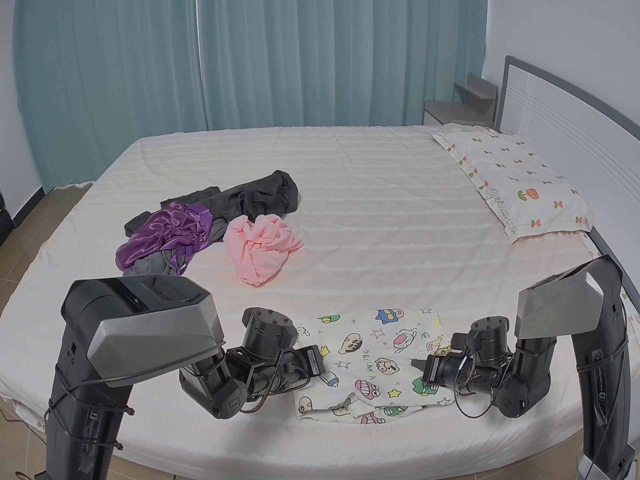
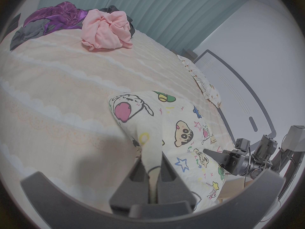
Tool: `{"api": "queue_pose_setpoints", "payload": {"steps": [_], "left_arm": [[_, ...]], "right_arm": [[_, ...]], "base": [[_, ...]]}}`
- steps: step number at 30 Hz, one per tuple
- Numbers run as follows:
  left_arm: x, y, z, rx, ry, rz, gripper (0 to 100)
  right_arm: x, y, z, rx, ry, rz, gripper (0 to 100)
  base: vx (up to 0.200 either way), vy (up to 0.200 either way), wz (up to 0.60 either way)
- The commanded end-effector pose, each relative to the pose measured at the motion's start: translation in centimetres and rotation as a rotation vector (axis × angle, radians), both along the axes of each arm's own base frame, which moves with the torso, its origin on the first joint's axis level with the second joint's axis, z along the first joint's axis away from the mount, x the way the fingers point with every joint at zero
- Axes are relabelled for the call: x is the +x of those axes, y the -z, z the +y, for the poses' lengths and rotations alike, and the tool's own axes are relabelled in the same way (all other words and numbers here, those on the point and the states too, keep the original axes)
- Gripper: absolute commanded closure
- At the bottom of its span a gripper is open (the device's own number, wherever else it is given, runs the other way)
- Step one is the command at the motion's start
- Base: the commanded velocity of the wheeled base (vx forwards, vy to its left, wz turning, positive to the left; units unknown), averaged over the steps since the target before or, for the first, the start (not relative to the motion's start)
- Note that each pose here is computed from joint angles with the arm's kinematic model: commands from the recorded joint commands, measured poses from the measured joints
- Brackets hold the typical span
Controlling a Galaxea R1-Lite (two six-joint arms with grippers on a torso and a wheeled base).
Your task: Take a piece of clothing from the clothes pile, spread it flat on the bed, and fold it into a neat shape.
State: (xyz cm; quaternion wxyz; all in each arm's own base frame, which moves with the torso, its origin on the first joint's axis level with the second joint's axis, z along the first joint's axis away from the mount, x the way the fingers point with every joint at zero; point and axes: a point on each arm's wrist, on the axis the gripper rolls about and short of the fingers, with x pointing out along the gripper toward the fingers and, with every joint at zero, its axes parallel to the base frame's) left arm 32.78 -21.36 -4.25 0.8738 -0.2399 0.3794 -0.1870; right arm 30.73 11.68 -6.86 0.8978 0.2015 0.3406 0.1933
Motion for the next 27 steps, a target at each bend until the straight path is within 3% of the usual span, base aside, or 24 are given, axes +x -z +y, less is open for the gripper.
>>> {"api": "queue_pose_setpoints", "payload": {"steps": [1,27], "left_arm": [[-0.1,-0.5,0.1,-0.013,-0.008,0.000,100],[-1.1,-1.3,1.3,-0.010,-0.029,0.019,100]], "right_arm": [[0.0,-0.1,0.0,0.005,0.004,-0.002,100],[0.0,-1.1,0.0,0.031,0.011,-0.035,100]], "base": [[0.000,0.200,0.00],[0.000,0.200,0.00]]}}
